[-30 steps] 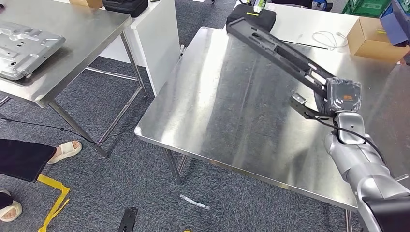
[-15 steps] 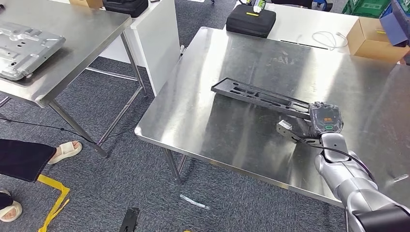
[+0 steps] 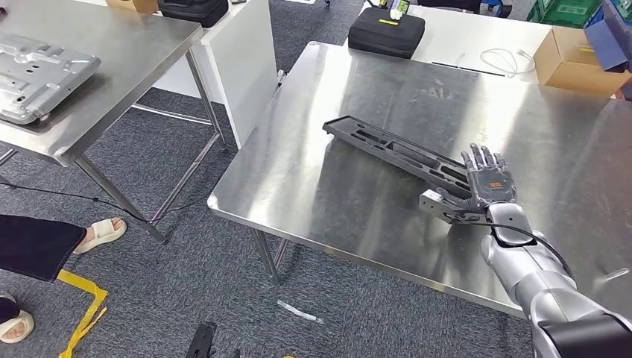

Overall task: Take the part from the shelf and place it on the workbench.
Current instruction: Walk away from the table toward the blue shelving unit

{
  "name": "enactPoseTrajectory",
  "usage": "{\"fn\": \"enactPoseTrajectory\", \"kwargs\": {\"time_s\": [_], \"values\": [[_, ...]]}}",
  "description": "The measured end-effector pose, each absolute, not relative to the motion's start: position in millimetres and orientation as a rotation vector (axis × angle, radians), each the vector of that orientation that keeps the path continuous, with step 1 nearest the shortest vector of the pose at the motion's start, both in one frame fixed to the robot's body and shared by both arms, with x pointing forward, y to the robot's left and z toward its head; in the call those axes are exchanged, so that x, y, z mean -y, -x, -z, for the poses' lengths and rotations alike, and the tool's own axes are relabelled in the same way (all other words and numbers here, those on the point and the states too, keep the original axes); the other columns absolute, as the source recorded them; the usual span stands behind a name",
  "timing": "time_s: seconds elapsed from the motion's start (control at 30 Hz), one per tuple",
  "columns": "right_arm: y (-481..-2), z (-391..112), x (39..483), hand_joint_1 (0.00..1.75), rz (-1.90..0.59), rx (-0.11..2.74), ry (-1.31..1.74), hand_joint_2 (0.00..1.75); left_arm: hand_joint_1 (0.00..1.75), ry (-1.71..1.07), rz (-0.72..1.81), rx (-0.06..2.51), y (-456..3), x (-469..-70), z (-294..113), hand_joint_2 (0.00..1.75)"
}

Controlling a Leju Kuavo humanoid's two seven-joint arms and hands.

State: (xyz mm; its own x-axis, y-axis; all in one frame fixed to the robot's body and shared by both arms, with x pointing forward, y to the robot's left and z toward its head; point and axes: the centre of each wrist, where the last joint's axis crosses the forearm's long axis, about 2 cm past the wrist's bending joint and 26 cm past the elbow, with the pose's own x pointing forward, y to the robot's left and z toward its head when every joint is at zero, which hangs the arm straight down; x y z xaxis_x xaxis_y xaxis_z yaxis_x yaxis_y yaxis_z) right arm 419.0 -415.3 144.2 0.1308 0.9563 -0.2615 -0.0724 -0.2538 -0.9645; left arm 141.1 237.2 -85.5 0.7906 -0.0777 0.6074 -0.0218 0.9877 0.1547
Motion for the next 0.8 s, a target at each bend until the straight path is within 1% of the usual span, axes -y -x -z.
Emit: {"fn": "enactPoseTrajectory", "kwargs": {"time_s": [0.13,0.3,0.5,0.63,0.8], "values": [[-444.3,-182.1,418.9,0.0,-1.414,0.691,0.963,0.0,0.0,-0.133,0.052,0.64,-147.9,-240.3,83.8,0.0],[-461.9,-227.2,426.9,0.0,-1.393,0.572,0.731,0.0,0.0,-0.133,0.078,0.627,-155.8,-242.9,81.5,0.0],[-472.3,-269.9,440.0,0.0,-1.352,0.633,0.789,0.0,0.0,-0.147,0.085,0.624,-155.6,-245.0,81.7,0.0],[-475.5,-286.4,443.5,0.0,-1.335,0.686,0.839,0.0,0.0,-0.151,0.082,0.626,-155.1,-245.5,81.9,0.0],[-478.0,-309.3,450.4,0.0,-1.282,0.857,0.967,0.0,0.0,-0.175,0.073,0.64,-150.3,-246.5,83.5,0.0]]}}
